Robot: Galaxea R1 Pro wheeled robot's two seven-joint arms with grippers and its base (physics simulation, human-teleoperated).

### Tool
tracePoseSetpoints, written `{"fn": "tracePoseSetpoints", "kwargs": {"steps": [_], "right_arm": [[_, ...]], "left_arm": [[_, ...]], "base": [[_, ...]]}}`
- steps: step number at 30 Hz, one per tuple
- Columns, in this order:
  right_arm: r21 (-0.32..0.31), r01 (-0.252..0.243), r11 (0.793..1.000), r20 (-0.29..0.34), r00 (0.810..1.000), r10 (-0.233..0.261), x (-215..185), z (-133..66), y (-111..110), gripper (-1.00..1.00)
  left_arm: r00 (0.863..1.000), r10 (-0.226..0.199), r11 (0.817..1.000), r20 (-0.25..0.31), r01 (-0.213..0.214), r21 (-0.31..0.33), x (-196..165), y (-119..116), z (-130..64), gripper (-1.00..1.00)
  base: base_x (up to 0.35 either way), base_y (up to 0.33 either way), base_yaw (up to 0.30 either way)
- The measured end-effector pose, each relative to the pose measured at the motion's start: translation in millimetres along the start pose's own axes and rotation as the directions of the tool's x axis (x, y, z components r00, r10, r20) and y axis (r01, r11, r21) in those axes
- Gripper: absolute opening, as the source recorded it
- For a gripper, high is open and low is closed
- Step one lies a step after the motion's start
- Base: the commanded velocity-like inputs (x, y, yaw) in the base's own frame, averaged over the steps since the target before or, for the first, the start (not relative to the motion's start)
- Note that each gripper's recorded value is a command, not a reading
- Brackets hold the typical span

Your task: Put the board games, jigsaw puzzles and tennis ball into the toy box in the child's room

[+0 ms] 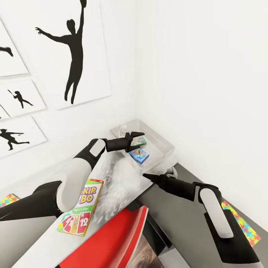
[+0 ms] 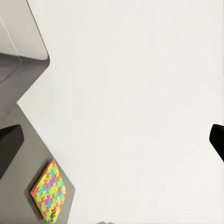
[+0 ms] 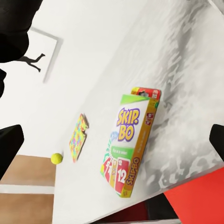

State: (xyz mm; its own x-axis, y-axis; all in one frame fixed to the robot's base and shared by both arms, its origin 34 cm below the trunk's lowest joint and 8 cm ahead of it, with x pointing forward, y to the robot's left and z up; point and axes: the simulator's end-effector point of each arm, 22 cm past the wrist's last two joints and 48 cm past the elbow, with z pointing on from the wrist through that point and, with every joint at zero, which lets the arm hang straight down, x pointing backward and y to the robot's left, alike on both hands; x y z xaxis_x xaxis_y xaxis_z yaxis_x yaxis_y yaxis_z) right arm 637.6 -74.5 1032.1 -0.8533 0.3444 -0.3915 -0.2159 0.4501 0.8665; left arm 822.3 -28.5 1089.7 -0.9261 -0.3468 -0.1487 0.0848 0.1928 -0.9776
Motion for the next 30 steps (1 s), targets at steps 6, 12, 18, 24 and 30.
{"fn": "tracePoseSetpoints", "kwargs": {"steps": [6, 12, 18, 24, 30], "right_arm": [[-0.066, -0.002, 0.998, 0.016, 1.000, 0.003, -3.4, -6.6, 14.5, 1.00], [-0.057, -0.022, 0.998, 0.048, 0.999, 0.024, -6.8, -28.6, 1.0, 1.00], [-0.091, -0.014, 0.996, 0.055, 0.998, 0.019, -7.9, -41.3, 5.4, 1.00], [-0.103, -0.022, 0.994, 0.051, 0.998, 0.028, -0.7, -45.7, 7.4, 1.00], [-0.119, -0.035, 0.992, 0.045, 0.998, 0.041, 8.6, -48.8, 10.1, 1.00]], "left_arm": [[1.000, 0.001, 1.000, 0.002, -0.001, 0.007, -12.6, -5.9, -23.0, 1.00], [0.994, 0.023, 1.000, 0.108, -0.024, 0.009, -66.5, 5.2, -107.7, 1.00], [0.970, 0.028, 0.999, 0.241, -0.022, -0.029, -103.5, 43.6, -227.5, 1.00], [0.945, 0.028, 0.999, 0.326, -0.015, -0.041, -107.5, 67.5, -321.6, 1.00], [0.939, 0.013, 1.000, 0.345, -0.004, -0.025, -85.8, 86.1, -360.5, 1.00]], "base": [[-0.037, 0.000, 0.000], [-0.065, 0.000, 0.000], [-0.008, 0.000, 0.000], [-0.001, 0.000, 0.000], [0.000, 0.000, 0.000]]}}
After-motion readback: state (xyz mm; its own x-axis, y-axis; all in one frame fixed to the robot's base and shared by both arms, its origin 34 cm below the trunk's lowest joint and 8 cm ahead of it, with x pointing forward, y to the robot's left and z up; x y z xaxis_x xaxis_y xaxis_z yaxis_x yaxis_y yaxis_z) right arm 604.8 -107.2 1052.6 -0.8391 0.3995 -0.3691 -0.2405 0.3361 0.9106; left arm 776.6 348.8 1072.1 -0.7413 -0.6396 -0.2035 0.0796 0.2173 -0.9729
